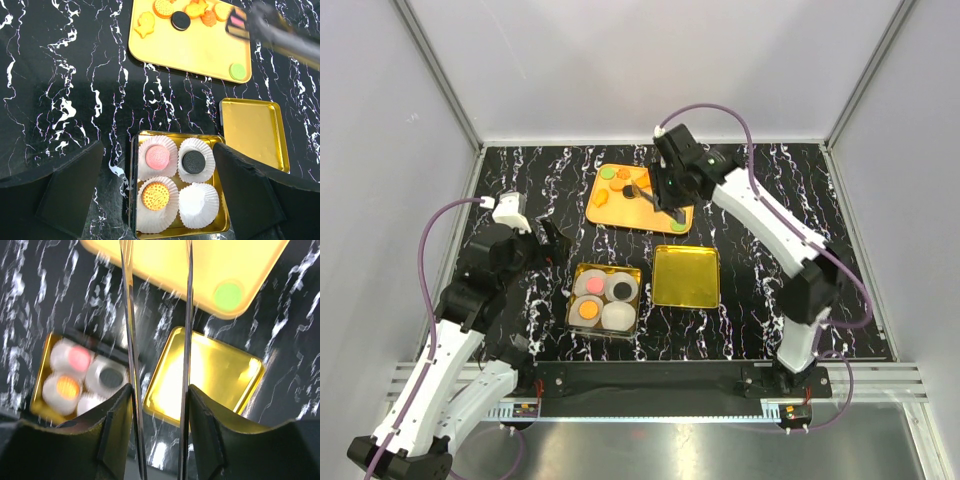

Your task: Pack the cookies

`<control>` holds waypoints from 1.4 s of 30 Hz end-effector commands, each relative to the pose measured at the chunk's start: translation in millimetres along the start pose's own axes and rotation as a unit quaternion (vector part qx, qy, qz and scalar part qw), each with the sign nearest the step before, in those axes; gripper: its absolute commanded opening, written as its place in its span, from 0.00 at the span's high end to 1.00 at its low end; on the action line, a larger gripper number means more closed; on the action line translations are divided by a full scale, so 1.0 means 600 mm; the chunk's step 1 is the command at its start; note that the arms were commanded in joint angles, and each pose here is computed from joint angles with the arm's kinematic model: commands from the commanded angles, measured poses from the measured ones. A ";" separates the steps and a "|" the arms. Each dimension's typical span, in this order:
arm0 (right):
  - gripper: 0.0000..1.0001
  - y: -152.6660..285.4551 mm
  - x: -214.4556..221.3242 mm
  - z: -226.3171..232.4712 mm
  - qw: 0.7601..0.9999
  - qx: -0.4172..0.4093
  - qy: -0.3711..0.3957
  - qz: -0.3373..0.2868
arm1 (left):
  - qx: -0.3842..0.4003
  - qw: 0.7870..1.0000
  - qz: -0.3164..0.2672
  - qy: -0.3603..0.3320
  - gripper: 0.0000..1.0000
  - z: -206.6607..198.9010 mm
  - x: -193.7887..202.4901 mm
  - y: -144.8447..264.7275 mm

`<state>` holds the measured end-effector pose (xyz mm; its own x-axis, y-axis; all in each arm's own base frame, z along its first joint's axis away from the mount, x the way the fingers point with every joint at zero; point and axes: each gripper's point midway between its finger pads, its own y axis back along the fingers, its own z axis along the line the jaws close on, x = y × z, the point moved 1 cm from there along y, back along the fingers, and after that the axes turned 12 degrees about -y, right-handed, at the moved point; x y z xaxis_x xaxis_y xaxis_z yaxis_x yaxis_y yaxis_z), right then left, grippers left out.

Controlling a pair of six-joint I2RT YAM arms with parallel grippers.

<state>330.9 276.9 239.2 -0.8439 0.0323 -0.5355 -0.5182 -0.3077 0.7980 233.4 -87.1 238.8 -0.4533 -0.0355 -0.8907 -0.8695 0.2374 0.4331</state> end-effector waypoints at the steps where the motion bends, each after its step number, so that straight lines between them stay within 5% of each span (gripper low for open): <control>1: 0.47 -0.058 -0.056 -0.018 1.000 0.016 0.005 -0.015 | 0.012 1.000 -0.021 0.005 0.01 -0.007 -0.018 -0.001; 12: 0.45 -0.148 -0.151 -0.062 0.998 0.051 -0.018 -0.029 | 0.017 1.000 -0.015 0.005 0.01 -0.010 -0.015 -0.005; 22: 0.47 -0.189 -0.146 -0.110 0.996 0.084 -0.031 -0.018 | 0.017 1.000 -0.013 0.006 0.01 -0.010 -0.014 -0.007; 42: 0.46 -0.219 -0.139 -0.072 0.998 0.031 -0.049 0.004 | 0.018 1.000 -0.009 0.006 0.01 -0.011 -0.013 -0.010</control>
<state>467.4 262.7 159.6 -0.8676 0.1096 -0.4850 -0.4972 -0.2075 0.8425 235.3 -89.8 234.0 -0.4731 -0.0299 -0.8805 -0.8573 0.2462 0.4522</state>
